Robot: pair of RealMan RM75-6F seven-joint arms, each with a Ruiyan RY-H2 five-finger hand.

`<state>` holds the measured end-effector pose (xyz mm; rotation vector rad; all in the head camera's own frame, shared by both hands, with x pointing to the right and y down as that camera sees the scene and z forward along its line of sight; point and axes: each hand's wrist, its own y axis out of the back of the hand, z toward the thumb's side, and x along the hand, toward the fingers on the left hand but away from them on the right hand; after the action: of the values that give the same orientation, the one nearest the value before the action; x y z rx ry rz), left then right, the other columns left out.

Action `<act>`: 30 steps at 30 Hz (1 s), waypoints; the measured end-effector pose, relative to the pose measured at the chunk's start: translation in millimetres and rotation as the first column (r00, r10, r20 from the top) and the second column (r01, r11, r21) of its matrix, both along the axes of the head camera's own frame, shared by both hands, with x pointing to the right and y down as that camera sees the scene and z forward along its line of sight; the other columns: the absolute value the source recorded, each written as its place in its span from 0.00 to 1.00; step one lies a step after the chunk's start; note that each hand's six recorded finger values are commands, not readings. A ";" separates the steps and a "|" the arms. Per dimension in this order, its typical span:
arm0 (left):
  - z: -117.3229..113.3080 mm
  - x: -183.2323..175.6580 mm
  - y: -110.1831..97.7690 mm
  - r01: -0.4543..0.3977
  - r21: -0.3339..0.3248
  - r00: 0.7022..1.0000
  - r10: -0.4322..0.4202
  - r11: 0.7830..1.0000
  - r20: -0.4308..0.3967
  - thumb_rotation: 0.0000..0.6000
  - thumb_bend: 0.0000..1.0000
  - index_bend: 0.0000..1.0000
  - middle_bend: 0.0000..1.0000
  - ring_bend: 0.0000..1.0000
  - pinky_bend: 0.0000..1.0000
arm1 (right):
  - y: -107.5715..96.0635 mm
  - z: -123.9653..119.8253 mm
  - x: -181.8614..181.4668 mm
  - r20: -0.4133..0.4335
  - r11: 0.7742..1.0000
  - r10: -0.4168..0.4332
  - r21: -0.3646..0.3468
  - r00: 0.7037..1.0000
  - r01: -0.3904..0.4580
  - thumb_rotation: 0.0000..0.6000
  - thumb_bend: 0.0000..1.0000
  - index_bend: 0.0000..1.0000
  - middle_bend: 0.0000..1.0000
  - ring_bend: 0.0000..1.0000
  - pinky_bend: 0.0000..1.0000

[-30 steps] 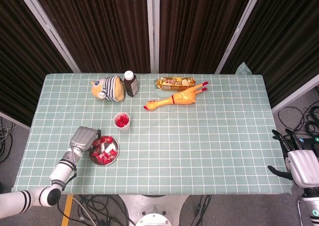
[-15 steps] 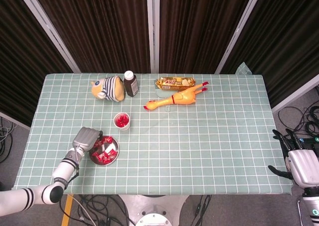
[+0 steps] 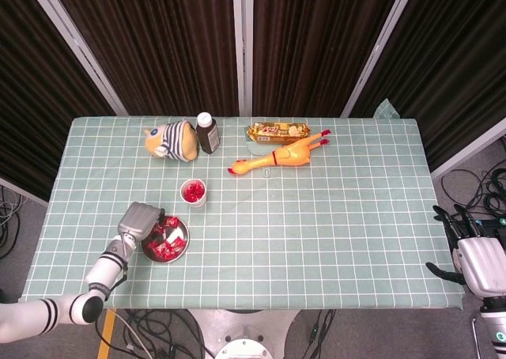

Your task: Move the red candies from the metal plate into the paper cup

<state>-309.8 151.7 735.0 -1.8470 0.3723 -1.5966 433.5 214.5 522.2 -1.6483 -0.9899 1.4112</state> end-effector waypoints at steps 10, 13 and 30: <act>9.0 -1.9 2.2 -0.009 0.003 1.000 0.009 1.000 0.011 1.00 0.31 0.58 1.00 0.98 1.00 | -0.6 -1.4 -0.4 -0.002 1.000 0.000 0.002 1.000 0.000 1.00 0.01 0.08 0.24 0.05 0.26; 9.8 -1.3 2.8 -0.012 0.008 1.000 0.012 1.000 0.009 1.00 0.31 0.62 1.00 0.98 1.00 | -0.6 -1.8 -0.6 -0.002 1.000 0.000 0.003 1.000 0.000 1.00 0.02 0.08 0.24 0.05 0.26; -50.6 0.9 -31.8 0.104 0.128 0.981 -0.080 0.986 -0.178 1.00 0.31 0.65 1.00 0.99 1.00 | 2.6 5.1 -6.0 0.004 0.999 -0.023 -0.027 1.000 0.023 1.00 0.02 0.08 0.24 0.05 0.26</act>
<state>-309.0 119.9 684.4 -1.8901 0.6370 -1.4365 427.5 217.1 527.3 -1.6773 -0.9552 1.4123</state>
